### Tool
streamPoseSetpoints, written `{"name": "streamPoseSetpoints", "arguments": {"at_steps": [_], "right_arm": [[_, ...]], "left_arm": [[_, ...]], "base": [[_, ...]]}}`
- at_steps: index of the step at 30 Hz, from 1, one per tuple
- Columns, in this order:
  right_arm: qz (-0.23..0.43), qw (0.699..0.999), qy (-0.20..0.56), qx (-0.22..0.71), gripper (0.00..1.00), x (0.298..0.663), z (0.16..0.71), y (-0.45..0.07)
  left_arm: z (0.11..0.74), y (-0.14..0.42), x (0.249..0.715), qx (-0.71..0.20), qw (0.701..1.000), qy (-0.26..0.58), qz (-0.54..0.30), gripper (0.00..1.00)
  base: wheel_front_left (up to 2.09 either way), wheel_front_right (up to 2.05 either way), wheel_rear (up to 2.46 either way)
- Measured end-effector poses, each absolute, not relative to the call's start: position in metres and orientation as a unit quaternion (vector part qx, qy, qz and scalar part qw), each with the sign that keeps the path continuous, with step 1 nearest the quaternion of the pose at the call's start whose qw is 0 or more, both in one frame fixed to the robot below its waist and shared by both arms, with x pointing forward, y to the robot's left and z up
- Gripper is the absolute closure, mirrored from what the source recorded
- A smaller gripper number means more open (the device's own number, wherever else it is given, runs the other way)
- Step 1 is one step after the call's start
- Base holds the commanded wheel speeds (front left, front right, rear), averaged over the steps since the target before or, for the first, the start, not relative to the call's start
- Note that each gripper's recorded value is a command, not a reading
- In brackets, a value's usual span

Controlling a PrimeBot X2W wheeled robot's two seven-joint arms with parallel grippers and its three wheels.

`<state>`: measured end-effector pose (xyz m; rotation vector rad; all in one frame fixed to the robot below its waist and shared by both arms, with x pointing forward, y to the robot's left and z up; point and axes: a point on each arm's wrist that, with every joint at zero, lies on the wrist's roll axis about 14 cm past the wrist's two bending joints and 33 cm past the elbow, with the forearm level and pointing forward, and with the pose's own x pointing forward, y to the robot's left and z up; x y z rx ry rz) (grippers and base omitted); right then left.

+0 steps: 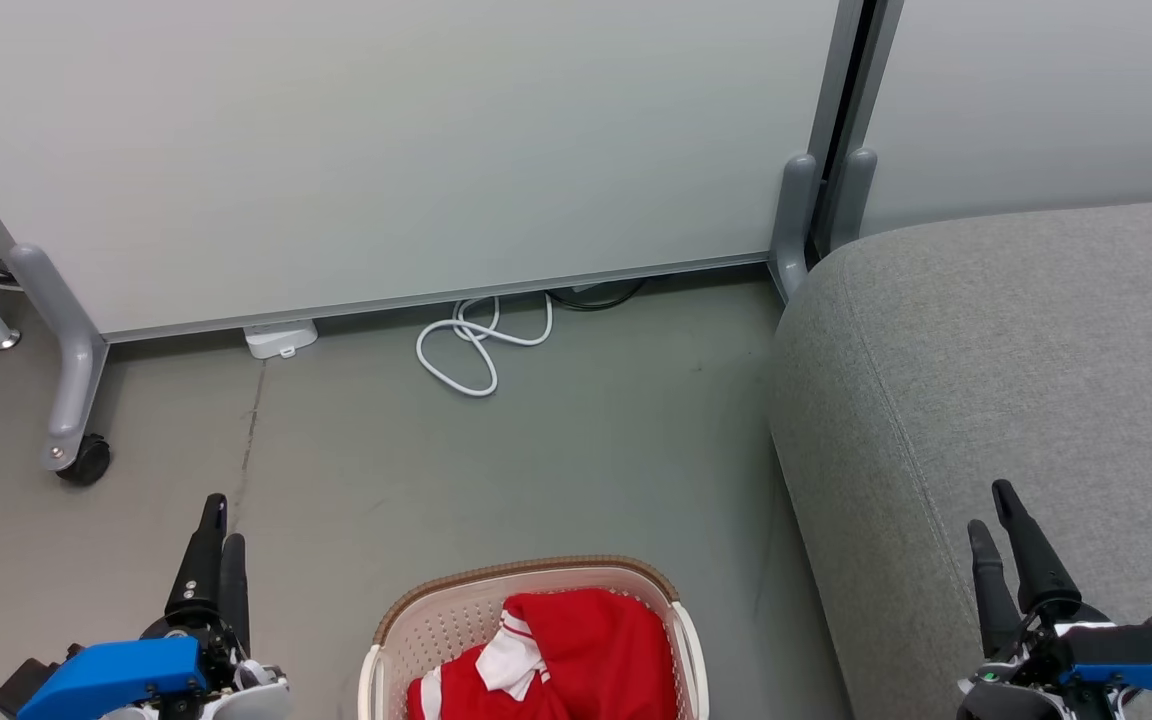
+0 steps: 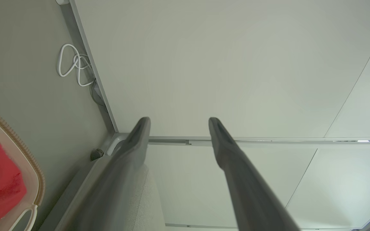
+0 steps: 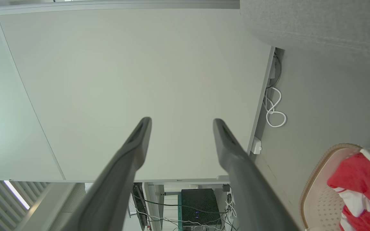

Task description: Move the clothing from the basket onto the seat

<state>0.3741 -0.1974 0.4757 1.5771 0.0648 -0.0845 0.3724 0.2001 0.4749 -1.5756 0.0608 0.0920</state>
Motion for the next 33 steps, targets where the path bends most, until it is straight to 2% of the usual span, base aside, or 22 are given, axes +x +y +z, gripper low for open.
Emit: {"name": "streamPoseSetpoints", "arguments": {"at_steps": [6,18,33], "right_arm": [[-0.04,0.723,0.021,0.689,0.0,0.376,0.479,-0.198],[-0.023,0.795,0.013,0.606,0.0,0.38,0.492,-0.19],[0.004,0.877,0.005,0.48,0.0,0.385,0.504,-0.177]], "left_arm": [[0.48,0.199,0.374,-0.685,0.727,0.02,0.04,0.0],[0.493,0.199,0.379,-0.602,0.798,0.006,0.033,0.0],[0.5,0.184,0.38,-0.455,0.89,0.013,0.018,0.0]], "base": [[0.0,0.0,0.0],[0.0,0.0,0.0],[0.0,0.0,0.0]]}}
